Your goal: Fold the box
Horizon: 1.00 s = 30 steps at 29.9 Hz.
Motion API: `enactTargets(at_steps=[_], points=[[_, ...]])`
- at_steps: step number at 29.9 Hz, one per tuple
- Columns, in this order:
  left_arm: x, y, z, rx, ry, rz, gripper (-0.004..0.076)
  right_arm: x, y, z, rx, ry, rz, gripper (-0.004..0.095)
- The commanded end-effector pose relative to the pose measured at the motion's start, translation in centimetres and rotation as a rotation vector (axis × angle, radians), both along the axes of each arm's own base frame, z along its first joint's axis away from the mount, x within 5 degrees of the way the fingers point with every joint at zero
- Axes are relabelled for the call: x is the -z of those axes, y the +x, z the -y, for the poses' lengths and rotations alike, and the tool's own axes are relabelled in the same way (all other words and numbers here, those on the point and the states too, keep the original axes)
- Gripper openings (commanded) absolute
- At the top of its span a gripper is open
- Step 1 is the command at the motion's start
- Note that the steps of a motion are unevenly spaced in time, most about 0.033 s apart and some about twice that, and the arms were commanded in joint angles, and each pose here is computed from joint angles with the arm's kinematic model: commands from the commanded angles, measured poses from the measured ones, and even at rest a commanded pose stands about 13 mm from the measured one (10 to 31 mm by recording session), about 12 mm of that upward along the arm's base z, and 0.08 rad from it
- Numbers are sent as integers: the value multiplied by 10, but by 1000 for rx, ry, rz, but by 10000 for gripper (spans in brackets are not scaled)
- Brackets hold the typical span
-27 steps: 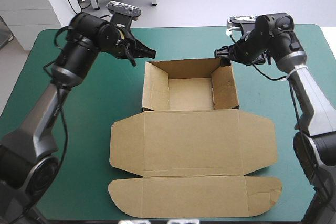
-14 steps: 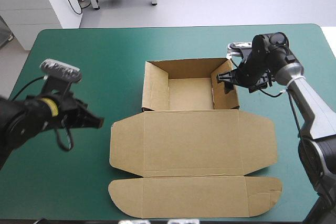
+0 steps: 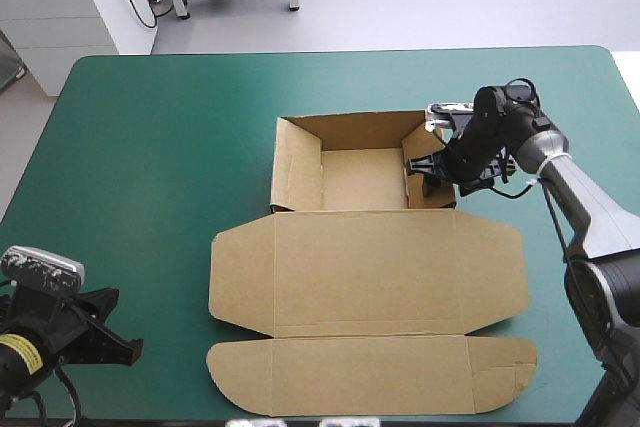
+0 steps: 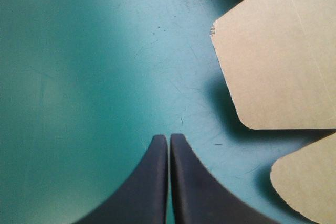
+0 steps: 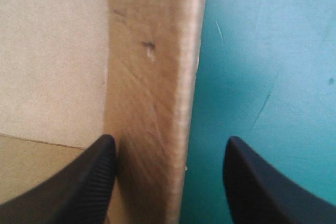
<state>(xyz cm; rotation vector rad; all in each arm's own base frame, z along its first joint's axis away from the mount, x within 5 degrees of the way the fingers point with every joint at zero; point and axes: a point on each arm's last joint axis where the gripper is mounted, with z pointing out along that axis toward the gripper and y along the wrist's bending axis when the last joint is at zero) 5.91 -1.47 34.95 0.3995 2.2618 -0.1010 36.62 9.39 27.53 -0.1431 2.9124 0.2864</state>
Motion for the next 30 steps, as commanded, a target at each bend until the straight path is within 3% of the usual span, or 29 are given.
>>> enactTargets(at_steps=[1,5,11,16,20,25,27,30], points=[[6,-1,0,9,-32,72,-8,-14,-3,-1,-24,31,35,300],[24,-4,-1,-1,-40,47,-8,-8,-1,-4,-61,38,15,-9],[34,-3,-1,1,-39,35,-8,-29,-3,-1,-144,15,25,-15],[33,-3,0,5,-50,45,-8,-101,-4,27,-95,-153,290,-16],[33,-3,1,17,-57,41,-8,-160,-18,71,2,-286,479,-21],[33,-3,2,18,-61,39,-8,-187,-32,146,203,-442,533,-21],[33,-3,2,18,-61,39,-8,-187,-36,177,311,-462,529,-21],[33,-3,2,18,-61,39,-8,-176,-37,220,430,-434,496,-21]])
